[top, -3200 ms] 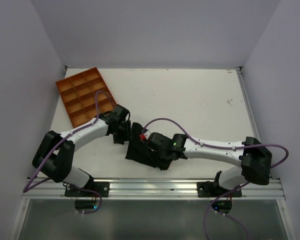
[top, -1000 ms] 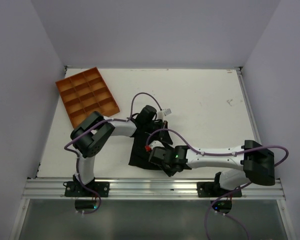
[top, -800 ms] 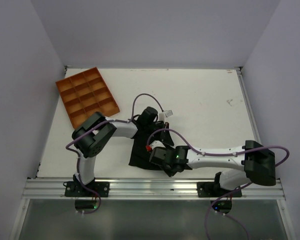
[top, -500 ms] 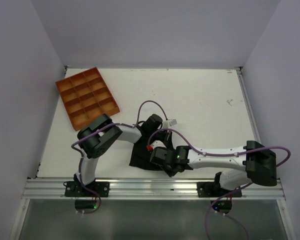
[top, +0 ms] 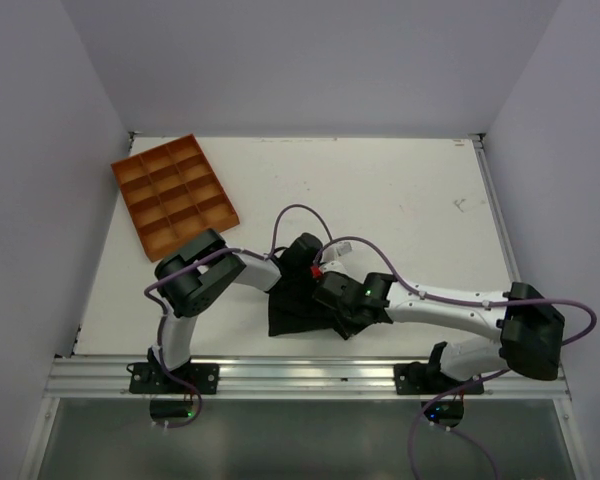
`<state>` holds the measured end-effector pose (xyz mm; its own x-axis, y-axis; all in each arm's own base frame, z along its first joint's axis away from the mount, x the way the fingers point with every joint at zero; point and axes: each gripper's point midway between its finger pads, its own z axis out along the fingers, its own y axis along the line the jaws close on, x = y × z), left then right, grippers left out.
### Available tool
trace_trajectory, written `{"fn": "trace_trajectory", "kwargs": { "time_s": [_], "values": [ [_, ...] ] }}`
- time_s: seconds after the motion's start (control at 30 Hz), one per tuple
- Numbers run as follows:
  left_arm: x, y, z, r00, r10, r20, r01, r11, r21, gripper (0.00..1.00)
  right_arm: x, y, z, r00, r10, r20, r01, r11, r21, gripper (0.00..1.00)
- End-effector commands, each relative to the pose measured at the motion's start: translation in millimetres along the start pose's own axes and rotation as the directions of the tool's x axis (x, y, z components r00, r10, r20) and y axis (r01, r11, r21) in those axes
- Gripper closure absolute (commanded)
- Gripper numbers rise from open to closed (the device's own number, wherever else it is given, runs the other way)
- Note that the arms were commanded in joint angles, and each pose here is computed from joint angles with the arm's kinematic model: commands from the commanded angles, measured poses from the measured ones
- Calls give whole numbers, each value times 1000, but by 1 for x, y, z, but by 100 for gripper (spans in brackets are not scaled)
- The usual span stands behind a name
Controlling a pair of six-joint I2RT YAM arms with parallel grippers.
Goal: Roll the underwear
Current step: Fold the underwear
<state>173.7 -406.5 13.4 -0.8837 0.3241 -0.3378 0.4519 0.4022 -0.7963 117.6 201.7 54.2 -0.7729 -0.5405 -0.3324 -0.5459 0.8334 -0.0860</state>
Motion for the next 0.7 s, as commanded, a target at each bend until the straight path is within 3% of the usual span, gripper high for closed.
{"fn": "trace_trajectory", "kwargs": {
  "time_s": [0.0,0.13,0.4,0.67],
  "values": [
    [21,26,0,999,-15,-36,12,997,-74,100,-14,-17,-4,1000,23,18,-24,999,42,100],
    [23,26,-1,999,-8,-44,5,998,-69,100,-22,-27,2,1000,26,-6,-26,995,98,98],
    [28,26,0,998,2,-64,-6,998,-56,100,-31,-34,14,999,28,-42,-23,993,118,67],
    [30,25,0,996,15,-83,-19,999,-49,100,-35,-37,23,996,70,-58,-66,996,66,56]
  ]
}}
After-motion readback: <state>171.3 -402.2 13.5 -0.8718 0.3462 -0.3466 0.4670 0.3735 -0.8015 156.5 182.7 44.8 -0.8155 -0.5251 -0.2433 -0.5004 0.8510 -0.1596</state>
